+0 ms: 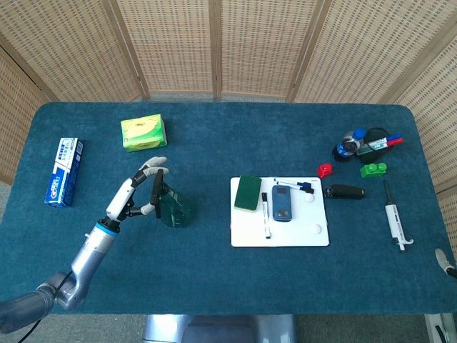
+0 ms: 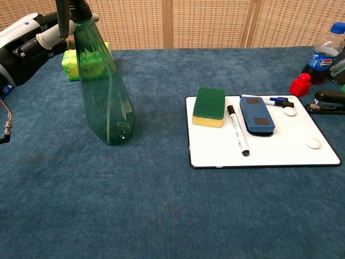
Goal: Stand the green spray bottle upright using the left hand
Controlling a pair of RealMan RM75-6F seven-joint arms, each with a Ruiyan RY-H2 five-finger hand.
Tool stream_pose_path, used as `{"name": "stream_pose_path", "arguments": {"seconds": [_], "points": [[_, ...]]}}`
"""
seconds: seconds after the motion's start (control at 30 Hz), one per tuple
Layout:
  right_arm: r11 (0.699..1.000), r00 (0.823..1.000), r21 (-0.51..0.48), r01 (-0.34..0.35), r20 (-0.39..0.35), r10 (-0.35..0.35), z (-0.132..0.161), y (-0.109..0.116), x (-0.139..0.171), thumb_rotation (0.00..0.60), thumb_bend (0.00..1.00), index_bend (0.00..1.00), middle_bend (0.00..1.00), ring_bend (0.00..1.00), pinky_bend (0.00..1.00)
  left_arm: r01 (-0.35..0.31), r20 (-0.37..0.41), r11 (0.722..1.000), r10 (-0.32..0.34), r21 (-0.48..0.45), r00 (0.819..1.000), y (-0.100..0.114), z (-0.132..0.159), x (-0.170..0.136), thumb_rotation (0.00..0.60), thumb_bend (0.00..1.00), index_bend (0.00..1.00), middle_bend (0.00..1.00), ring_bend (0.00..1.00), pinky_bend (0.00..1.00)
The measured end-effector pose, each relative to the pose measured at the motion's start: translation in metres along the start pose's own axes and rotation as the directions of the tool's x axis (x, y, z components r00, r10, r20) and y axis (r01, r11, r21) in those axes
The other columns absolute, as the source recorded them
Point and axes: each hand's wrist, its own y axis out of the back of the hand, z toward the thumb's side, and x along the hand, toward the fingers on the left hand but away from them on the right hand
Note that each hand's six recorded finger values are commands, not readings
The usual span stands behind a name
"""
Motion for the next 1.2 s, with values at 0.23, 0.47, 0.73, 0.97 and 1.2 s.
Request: {"name": "stream_pose_path", "arguments": {"seconds": [0.23,0.47,0.73,0.97,1.2], "points": [[1.000,1.000,-0.003,-0.002,-0.004,0.002,0.001,0.000,-0.001,0.600,0.31,0.23,0.30,0.01,0.06,-0.002,0.003,1.000,0.002,0.007,1.000,0.005,0.002,-0.005,0.284,0.37,0.20,0.09,0.02,0.20],[1.000,1.000,-0.002,-0.008,-0.005,0.008,0.002,-0.001,-0.002,0.600,0.31,0.23,0.30,0.01,0.05,-0.022,0.012,1.000,0.022,0.002,1.000,0.016,0.009,-0.013,0.282,0.37,0.21,0.10,0.04,0.21],[0.999,0.999,0.024,-0.038,-0.016,0.038,0.006,-0.008,-0.010,0.600,0.31,0.24,0.30,0.01,0.05,-0.038,-0.019,0.995,0.040,0.090,0.999,0.052,0.019,-0.038,0.291,0.37,0.25,0.12,0.05,0.21],[0.993,0.996,0.090,-0.076,-0.042,0.081,0.015,-0.020,-0.026,0.600,0.31,0.24,0.30,0.01,0.05,0.000,-0.158,0.946,0.054,0.325,0.986,0.108,0.033,-0.083,0.305,0.37,0.27,0.16,0.05,0.22],[0.982,0.992,0.163,-0.093,-0.070,0.105,0.023,-0.027,-0.033,0.600,0.31,0.24,0.30,0.01,0.05,0.108,-0.372,0.826,0.128,0.553,0.919,0.157,0.056,-0.149,0.319,0.37,0.28,0.16,0.06,0.22]]}}
